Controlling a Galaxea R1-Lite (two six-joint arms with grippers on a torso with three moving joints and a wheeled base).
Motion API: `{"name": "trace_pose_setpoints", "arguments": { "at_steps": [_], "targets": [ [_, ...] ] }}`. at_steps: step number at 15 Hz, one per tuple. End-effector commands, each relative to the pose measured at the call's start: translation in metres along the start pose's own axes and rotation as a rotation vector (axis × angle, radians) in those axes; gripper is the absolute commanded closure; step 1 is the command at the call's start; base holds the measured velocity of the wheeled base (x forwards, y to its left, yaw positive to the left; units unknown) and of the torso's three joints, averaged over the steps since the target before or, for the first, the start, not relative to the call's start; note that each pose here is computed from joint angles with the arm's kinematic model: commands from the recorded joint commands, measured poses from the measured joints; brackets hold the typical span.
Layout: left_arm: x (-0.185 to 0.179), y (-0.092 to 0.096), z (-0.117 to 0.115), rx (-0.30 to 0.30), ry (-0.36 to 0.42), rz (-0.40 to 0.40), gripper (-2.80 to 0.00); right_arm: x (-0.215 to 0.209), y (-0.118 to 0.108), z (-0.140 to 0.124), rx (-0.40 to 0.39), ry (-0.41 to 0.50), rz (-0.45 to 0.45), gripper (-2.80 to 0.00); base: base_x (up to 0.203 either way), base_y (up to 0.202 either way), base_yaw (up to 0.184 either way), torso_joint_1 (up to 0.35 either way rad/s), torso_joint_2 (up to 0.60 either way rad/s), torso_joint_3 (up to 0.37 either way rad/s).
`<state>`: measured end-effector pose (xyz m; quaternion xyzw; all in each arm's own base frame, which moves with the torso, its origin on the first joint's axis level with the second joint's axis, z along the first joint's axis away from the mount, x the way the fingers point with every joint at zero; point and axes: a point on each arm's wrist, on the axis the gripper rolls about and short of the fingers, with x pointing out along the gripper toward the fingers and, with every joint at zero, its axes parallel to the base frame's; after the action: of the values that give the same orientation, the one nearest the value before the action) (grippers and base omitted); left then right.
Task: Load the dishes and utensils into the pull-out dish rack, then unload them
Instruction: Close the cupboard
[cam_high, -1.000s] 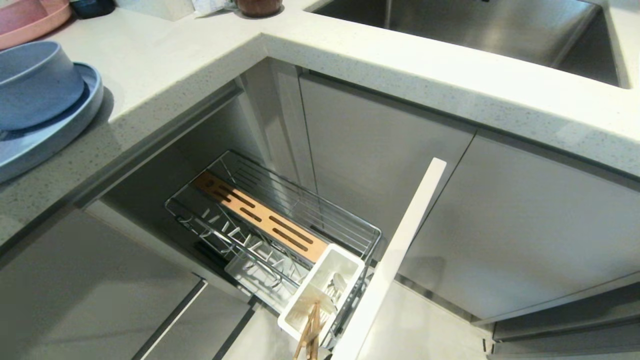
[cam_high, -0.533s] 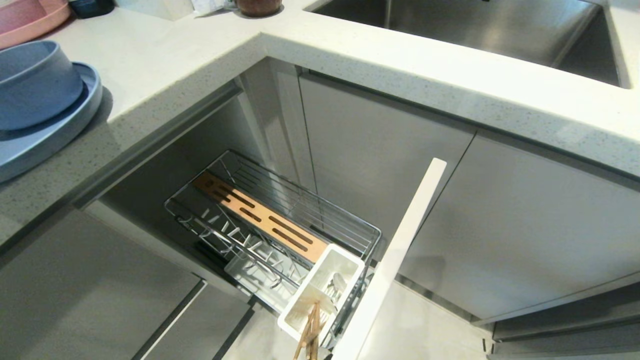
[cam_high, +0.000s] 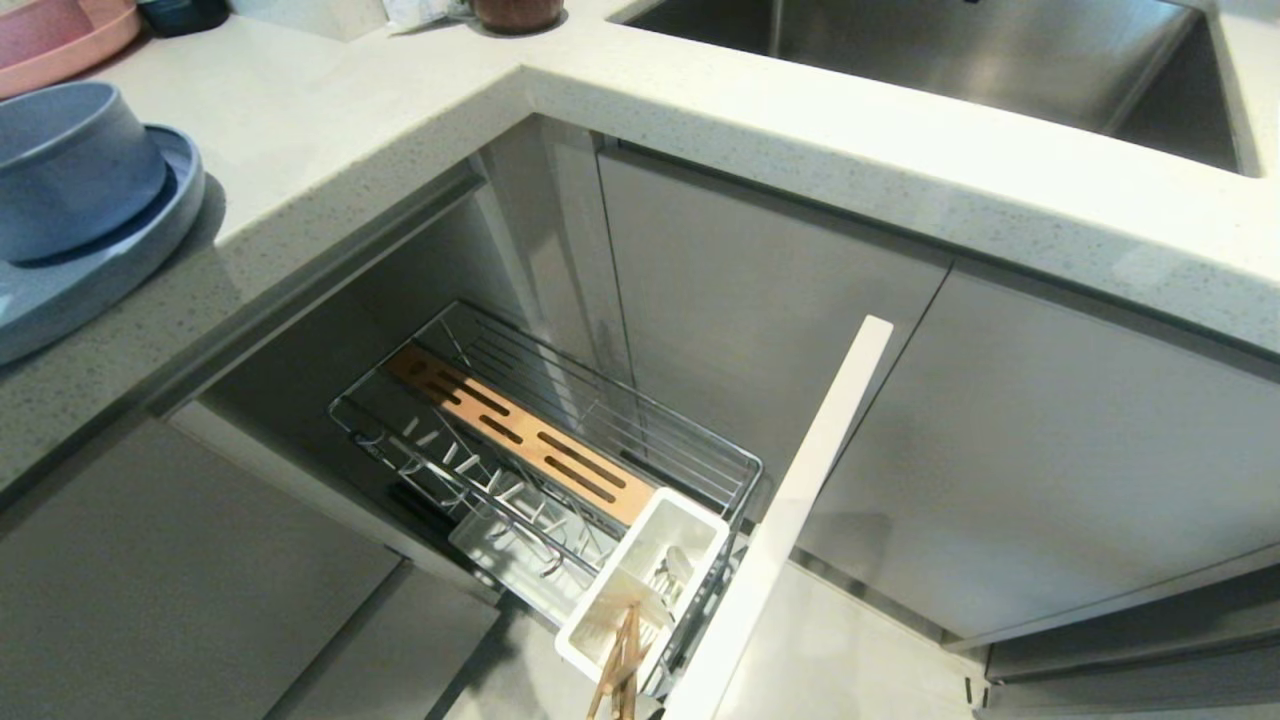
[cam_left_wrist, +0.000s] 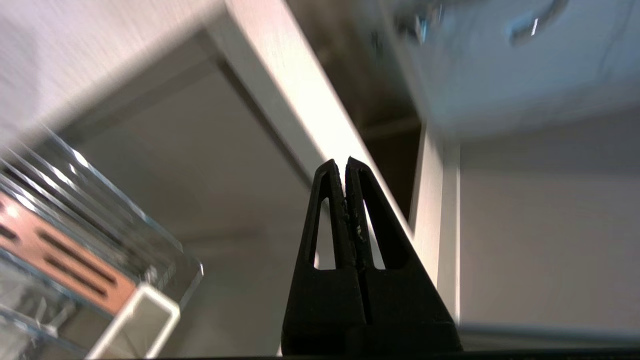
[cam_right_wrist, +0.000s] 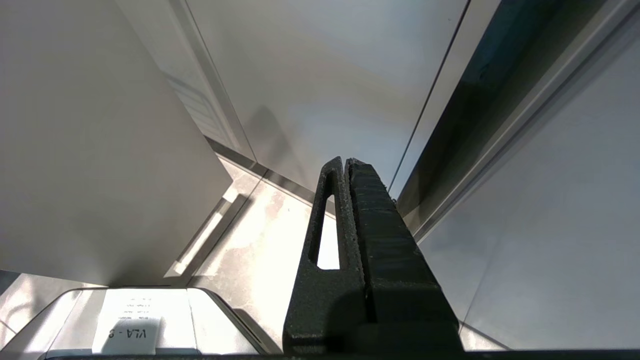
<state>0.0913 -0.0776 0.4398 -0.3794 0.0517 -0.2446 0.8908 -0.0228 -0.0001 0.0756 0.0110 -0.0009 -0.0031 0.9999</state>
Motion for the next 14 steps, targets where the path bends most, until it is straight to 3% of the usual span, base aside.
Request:
{"name": "trace_pose_setpoints", "arguments": {
  "at_steps": [1, 5, 9, 14],
  "targets": [
    [0.012, -0.003, -0.026, 0.012, 0.145, -0.024, 0.0, 0.0, 0.0, 0.0, 0.001, -0.001, 0.0, 0.0, 0.0, 0.0, 0.0, 0.0, 0.0, 0.0],
    [0.026, -0.011, -0.073, 0.061, 0.369, -0.05, 0.0, 0.0, 0.0, 0.0, 0.0, -0.003, 0.0, 0.0, 0.0, 0.0, 0.0, 0.0, 0.0, 0.0],
    [0.049, -0.019, -0.138, 0.138, 0.559, 0.032, 0.0, 0.0, 0.0, 0.0, 0.0, -0.003, 0.0, 0.0, 0.0, 0.0, 0.0, 0.0, 0.0, 0.0],
    [0.067, -0.012, -0.207, 0.229, 0.75, 0.111, 0.0, 0.0, 0.0, 0.0, 0.0, -0.001, 0.0, 0.0, 0.0, 0.0, 0.0, 0.0, 0.0, 0.0]
  ]
}}
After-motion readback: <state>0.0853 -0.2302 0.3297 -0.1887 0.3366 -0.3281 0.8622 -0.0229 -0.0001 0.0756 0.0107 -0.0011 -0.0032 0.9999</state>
